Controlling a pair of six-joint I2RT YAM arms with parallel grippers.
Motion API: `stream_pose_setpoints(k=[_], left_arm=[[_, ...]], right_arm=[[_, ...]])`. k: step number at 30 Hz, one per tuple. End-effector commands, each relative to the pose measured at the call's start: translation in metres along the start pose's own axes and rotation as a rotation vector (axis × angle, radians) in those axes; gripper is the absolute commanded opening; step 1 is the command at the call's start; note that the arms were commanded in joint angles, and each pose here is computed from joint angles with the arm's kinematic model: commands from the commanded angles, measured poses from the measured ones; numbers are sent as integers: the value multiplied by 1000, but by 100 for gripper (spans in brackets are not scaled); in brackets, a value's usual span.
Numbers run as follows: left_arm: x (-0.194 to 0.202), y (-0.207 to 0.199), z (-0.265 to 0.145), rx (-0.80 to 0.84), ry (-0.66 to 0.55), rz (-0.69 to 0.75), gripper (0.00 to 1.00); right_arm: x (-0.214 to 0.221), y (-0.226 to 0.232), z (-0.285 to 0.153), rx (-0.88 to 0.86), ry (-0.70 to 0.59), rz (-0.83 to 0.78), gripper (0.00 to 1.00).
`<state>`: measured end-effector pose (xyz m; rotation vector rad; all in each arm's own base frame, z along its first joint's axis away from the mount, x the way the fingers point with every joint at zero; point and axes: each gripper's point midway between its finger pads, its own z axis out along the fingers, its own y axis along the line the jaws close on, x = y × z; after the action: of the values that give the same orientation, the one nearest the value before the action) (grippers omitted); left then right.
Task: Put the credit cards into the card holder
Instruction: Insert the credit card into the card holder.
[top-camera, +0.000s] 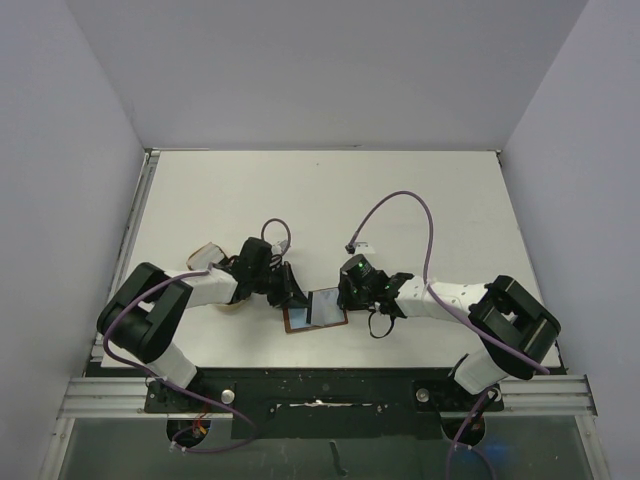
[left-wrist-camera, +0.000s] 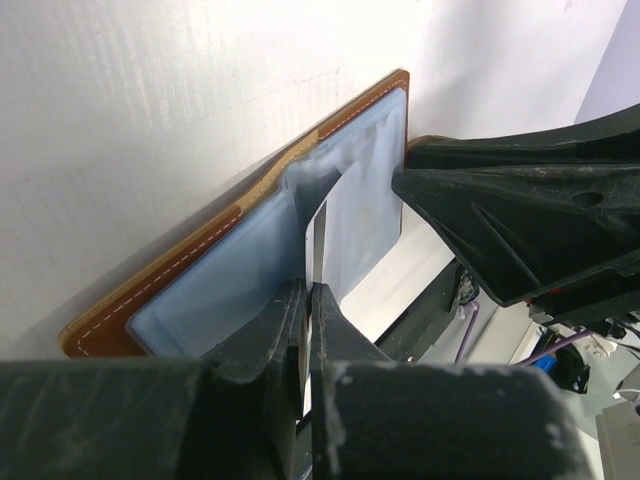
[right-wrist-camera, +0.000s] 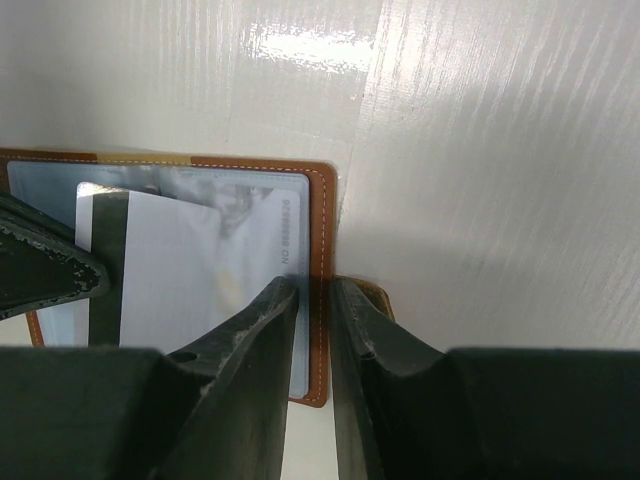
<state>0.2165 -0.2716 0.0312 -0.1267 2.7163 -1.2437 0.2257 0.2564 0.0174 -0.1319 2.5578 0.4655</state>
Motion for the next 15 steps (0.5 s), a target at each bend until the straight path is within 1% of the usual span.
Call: stream_pose_setpoints(k=[1, 4, 10, 15], left_arm=[[-13, 3, 2, -25, -76, 25, 0], [-15, 7, 1, -48, -101, 27, 0], [-11, 7, 1, -28, -113, 4, 0], [-12, 11, -2, -44, -169, -19, 0]], right_arm=[[27, -5, 6, 26, 76, 13, 21], [31, -9, 5, 40, 85, 33, 21], [39, -13, 5, 51, 90, 78, 20], [43, -14, 5, 64, 95, 115, 21]])
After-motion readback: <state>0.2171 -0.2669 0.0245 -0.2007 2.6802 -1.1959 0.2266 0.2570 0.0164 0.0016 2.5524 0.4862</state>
